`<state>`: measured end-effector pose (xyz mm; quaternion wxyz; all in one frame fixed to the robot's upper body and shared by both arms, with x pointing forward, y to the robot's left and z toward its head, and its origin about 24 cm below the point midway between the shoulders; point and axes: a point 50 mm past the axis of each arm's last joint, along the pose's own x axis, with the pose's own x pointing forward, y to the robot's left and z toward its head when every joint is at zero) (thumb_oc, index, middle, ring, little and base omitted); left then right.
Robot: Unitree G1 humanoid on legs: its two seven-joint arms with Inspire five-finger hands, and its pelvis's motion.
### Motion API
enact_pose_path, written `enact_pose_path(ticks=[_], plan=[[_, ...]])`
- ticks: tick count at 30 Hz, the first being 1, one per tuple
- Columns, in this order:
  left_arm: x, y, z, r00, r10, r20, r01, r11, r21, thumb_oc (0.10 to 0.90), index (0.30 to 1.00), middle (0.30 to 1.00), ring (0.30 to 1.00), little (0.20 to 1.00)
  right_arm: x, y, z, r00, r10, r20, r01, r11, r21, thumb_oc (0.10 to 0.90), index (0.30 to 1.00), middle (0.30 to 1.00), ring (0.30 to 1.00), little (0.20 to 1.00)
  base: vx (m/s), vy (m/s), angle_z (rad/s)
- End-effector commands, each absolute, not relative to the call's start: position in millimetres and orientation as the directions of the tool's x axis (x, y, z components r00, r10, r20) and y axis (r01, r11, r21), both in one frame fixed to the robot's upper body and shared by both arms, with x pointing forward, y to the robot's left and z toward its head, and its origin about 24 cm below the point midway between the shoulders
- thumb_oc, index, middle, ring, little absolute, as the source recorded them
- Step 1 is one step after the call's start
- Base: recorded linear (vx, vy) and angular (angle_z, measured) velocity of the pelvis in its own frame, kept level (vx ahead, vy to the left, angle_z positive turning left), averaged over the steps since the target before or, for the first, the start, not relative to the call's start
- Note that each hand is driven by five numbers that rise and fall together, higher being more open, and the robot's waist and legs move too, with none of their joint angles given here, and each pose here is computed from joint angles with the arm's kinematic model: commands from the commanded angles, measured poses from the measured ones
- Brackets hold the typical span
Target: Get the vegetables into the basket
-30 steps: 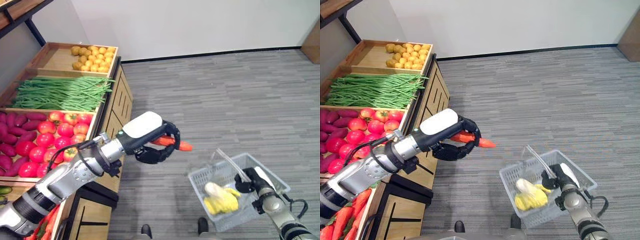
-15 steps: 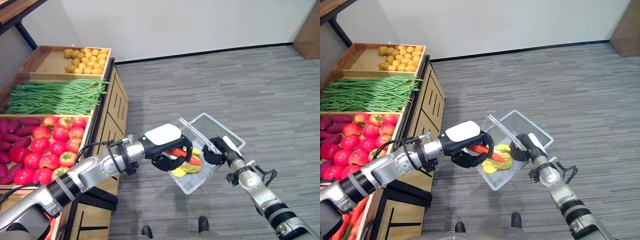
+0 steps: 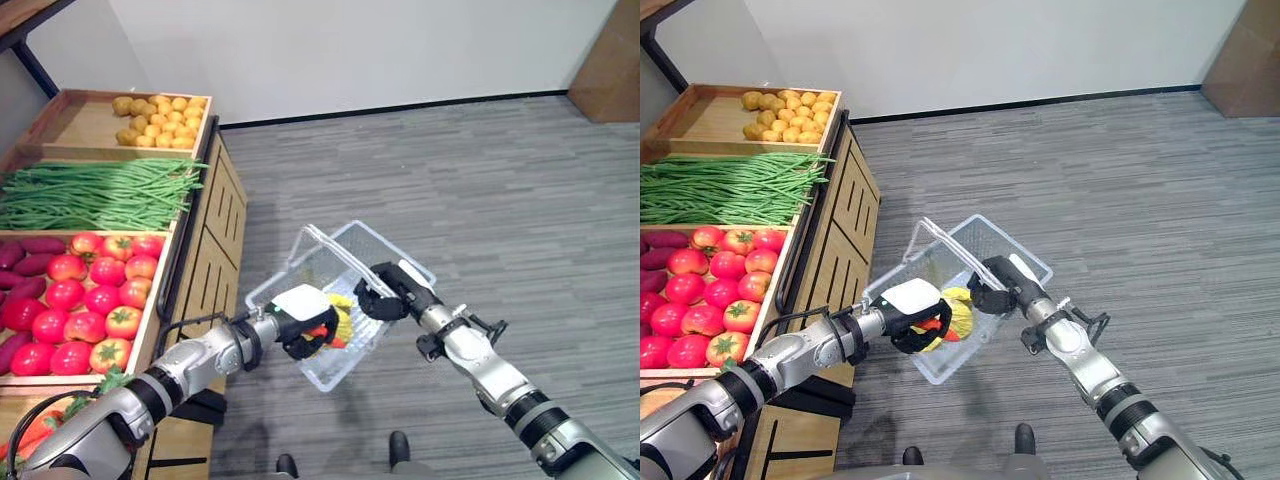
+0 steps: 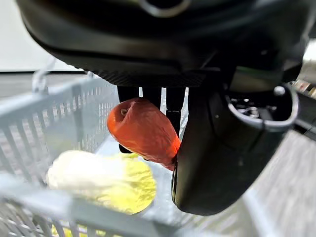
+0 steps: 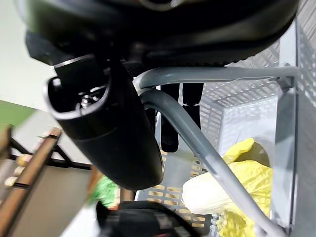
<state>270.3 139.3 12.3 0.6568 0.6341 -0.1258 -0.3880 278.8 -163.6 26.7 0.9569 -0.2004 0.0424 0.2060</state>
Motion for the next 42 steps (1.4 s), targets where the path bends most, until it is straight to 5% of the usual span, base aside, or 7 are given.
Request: enact_pose_path(ticks=[1,5,8,9,23,30,42], plan=[[308.4,148.5,49.2,0.785,-0.608,-0.114,0.108,-0.047,0.993,0.400,0.300,0.300,0.300,0.300,286.3,-125.7,111.6,0.809,0.505,0.301,-0.449,0.861,-0.239,0.400,0.300,0.300,0.300,0.300,0.00,0.000,0.00],[314.6,156.3,44.7,0.823,-0.557,-0.112,0.076,-0.087,0.993,0.400,0.300,0.300,0.300,0.300,279.8,-123.0,108.5,0.797,0.531,0.288,-0.484,0.846,-0.221,0.400,0.300,0.300,0.300,0.300,0.00,0.000,0.00],[316.9,163.1,40.5,0.850,-0.514,-0.112,0.065,-0.108,0.992,0.861,0.945,0.945,0.945,0.945,278.0,-123.8,109.2,0.794,0.534,0.290,-0.484,0.844,-0.231,0.400,0.300,0.300,0.300,0.300,0.00,0.000,0.00],[317.7,166.8,36.5,0.870,-0.482,-0.108,0.063,-0.109,0.992,0.900,1.000,1.000,1.000,1.000,277.1,-125.0,109.1,0.798,0.526,0.292,-0.474,0.849,-0.233,0.400,0.300,0.300,0.300,0.300,-0.01,-0.016,-0.04],[292.1,145.8,35.4,0.827,-0.560,-0.041,0.109,0.089,0.990,0.900,1.000,1.000,1.000,1.000,283.0,-160.5,78.8,0.919,0.348,0.186,-0.284,0.911,-0.298,0.400,0.300,0.300,0.300,0.300,0.00,-0.007,-0.01],[225.3,164.5,20.1,0.848,-0.521,-0.098,0.512,0.757,0.407,0.900,1.000,1.000,1.000,1.000,267.2,-218.7,29.3,0.995,0.096,-0.020,-0.096,0.912,-0.398,0.400,0.300,0.300,0.300,0.300,0.01,-0.015,0.10],[152.1,210.6,-81.9,0.707,-0.365,-0.606,0.565,0.807,0.173,0.900,1.000,1.000,1.000,1.000,236.9,-288.5,-51.5,0.875,-0.253,-0.413,-0.005,0.848,-0.530,0.400,0.300,0.300,0.300,0.300,-0.01,-0.006,0.13]])
